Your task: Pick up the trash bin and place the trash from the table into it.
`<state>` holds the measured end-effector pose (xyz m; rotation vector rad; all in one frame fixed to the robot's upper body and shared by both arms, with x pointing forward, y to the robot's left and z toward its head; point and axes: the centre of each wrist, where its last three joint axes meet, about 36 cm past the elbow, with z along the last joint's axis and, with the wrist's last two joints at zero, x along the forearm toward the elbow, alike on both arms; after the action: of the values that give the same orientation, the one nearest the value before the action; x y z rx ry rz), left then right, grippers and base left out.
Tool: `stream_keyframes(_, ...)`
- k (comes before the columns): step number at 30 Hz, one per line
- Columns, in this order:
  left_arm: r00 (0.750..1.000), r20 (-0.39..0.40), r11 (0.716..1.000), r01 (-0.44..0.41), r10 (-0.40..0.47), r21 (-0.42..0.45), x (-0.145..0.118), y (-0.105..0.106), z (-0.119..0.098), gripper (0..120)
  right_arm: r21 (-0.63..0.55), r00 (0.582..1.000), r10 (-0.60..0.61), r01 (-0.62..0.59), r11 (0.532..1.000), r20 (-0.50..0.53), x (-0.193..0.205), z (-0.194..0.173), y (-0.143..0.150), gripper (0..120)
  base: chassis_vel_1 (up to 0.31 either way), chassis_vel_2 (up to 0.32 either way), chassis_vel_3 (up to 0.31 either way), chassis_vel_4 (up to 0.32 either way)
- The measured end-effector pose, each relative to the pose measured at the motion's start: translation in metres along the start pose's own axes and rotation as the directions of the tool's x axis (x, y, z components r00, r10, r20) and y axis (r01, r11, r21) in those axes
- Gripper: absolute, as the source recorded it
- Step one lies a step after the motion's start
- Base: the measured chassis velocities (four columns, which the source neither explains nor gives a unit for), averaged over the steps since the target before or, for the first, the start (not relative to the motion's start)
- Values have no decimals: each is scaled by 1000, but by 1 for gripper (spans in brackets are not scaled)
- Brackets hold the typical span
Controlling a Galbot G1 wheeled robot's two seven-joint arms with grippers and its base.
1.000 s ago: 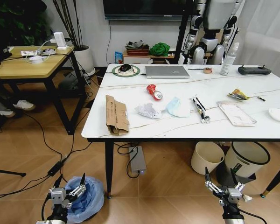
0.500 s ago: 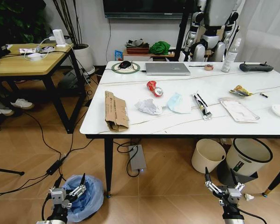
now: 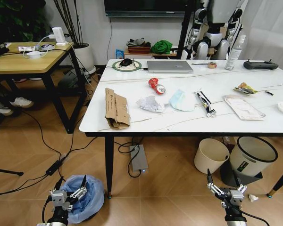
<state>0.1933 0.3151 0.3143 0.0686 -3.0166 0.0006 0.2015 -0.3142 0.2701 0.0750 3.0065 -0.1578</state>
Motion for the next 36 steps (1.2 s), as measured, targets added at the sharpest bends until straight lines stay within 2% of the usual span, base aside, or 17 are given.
stream_keyframes(26,1000,-11,1000,23,-23,5,-1,9,4,100,2,1000,-6,6,1000,5,0,-1,1,100,0,0,0,0)
stream_keyframes(36,999,-29,999,44,-44,6,-6,15,14,100,3,1000,-7,7,1000,7,2,-2,1,100,0,0,0,0)
